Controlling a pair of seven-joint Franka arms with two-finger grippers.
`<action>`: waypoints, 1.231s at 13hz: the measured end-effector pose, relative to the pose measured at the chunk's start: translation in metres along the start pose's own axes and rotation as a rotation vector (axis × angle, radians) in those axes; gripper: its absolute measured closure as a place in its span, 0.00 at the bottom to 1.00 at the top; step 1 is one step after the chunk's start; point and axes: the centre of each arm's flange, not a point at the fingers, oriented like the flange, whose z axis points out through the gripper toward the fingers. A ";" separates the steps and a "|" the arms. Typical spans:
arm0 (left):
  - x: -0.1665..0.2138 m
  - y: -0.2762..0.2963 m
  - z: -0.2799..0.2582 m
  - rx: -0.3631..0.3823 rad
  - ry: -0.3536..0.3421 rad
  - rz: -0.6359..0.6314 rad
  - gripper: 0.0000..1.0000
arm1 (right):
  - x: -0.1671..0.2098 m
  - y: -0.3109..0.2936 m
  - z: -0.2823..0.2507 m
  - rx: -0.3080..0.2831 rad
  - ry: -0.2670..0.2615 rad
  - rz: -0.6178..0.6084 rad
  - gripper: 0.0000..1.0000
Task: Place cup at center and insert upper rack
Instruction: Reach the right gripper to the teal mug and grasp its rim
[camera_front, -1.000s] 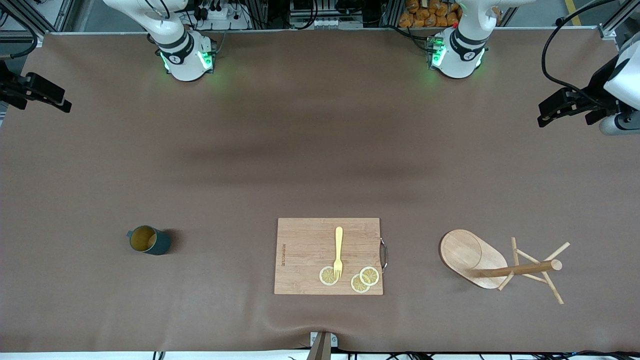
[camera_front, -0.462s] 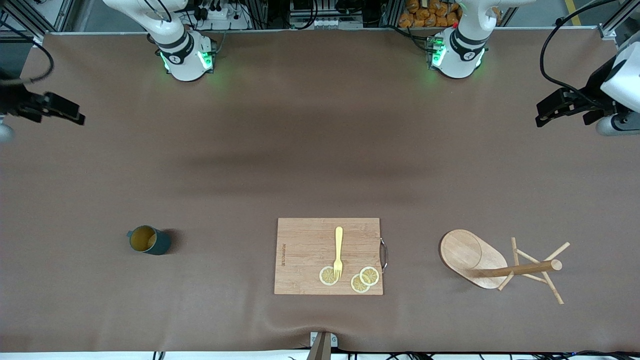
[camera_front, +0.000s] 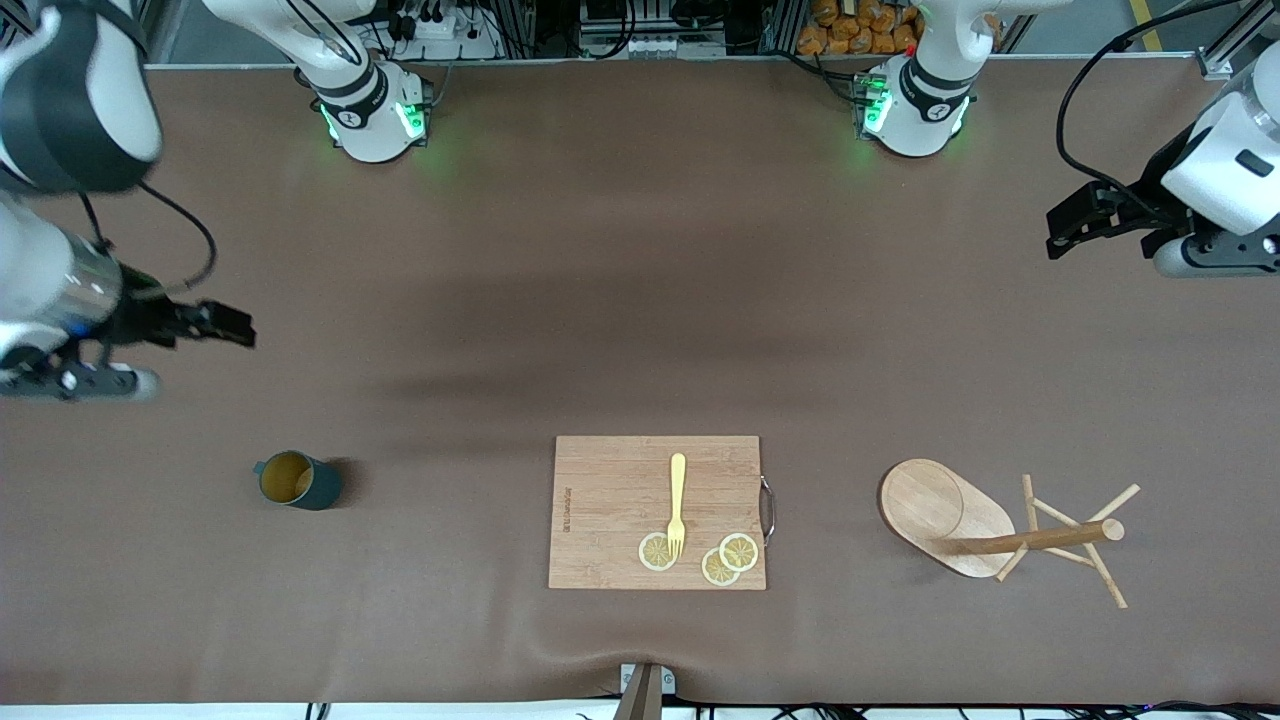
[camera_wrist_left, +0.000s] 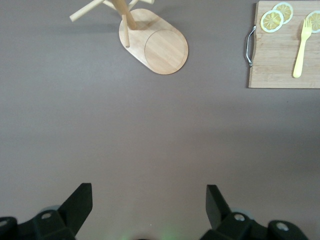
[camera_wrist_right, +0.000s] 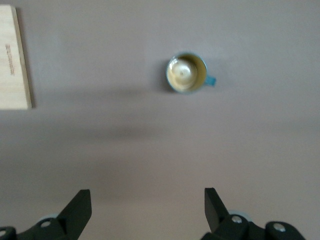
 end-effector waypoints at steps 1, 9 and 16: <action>0.001 0.003 0.002 0.000 0.000 0.005 0.00 | 0.016 -0.005 0.021 0.000 0.021 -0.007 0.00; 0.009 0.015 0.017 -0.001 -0.017 0.026 0.00 | 0.093 0.001 0.161 -0.025 0.158 -0.008 0.00; 0.014 0.012 0.012 -0.007 0.022 0.019 0.00 | 0.103 0.013 0.222 -0.047 0.127 -0.003 0.00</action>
